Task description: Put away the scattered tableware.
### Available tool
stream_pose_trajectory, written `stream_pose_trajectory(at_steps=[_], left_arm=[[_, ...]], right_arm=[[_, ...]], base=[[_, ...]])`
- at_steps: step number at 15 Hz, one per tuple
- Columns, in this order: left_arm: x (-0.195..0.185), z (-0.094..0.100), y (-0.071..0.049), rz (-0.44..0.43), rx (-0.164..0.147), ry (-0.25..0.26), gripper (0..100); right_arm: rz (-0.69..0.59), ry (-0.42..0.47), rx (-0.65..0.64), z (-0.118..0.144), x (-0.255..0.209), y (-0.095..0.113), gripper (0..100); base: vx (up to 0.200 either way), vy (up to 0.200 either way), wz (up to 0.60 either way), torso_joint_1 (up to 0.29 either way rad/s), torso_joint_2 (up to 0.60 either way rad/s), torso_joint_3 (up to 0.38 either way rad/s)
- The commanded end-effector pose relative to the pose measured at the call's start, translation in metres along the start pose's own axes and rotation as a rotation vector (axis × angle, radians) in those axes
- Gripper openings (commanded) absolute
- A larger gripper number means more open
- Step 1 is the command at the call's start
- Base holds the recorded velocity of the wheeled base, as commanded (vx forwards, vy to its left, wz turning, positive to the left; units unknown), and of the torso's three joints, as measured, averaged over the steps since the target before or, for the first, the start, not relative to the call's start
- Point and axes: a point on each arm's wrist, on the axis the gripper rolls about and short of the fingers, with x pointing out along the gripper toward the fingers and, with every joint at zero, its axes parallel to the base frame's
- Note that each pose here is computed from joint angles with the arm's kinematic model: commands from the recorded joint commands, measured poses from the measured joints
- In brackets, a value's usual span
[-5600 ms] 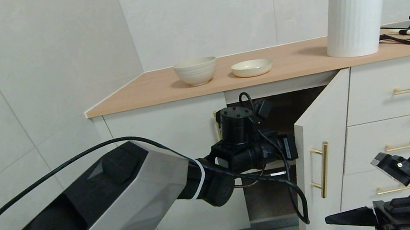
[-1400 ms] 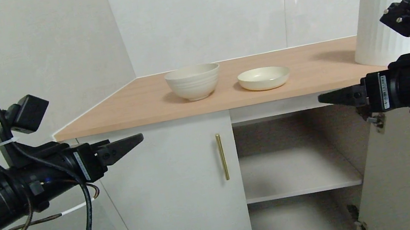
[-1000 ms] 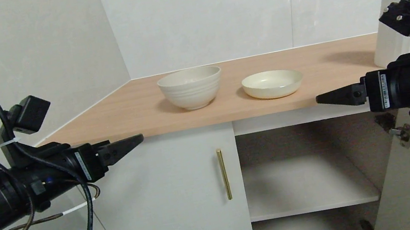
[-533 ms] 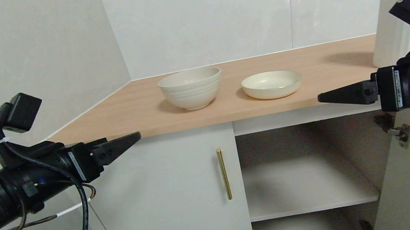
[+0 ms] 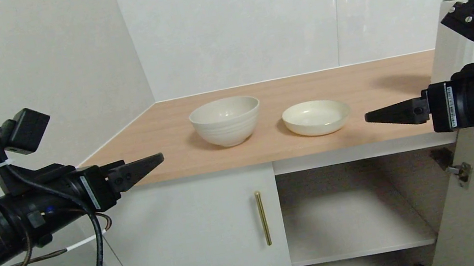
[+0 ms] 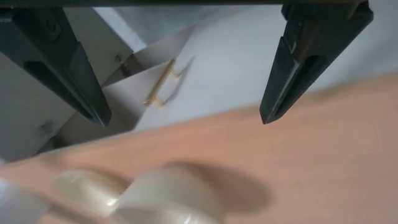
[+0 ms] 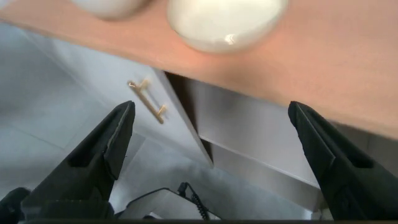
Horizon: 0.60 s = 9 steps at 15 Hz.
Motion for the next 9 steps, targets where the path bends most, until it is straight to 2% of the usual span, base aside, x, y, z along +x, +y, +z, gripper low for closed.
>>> stream_pose_trajectory(at_steps=[1,6,9], left_arm=[[0.005,-0.003,0.002,0.004,-0.007,0.018,100],[0.017,-0.008,0.007,0.007,-0.018,0.052,100],[0.03,-0.014,0.01,-0.006,-0.033,0.094,100]], right_arm=[[-0.001,0.01,0.001,-0.001,0.003,0.0,100],[-0.003,0.019,0.002,-0.002,0.007,-0.001,100],[-0.008,0.032,0.002,-0.004,0.016,-0.002,100]], base=[[0.0,0.0,0.0,0.154,-0.51,-0.286],[0.0,0.0,0.0,0.178,-0.48,-0.289],[0.0,0.0,0.0,0.194,-0.48,-0.279]])
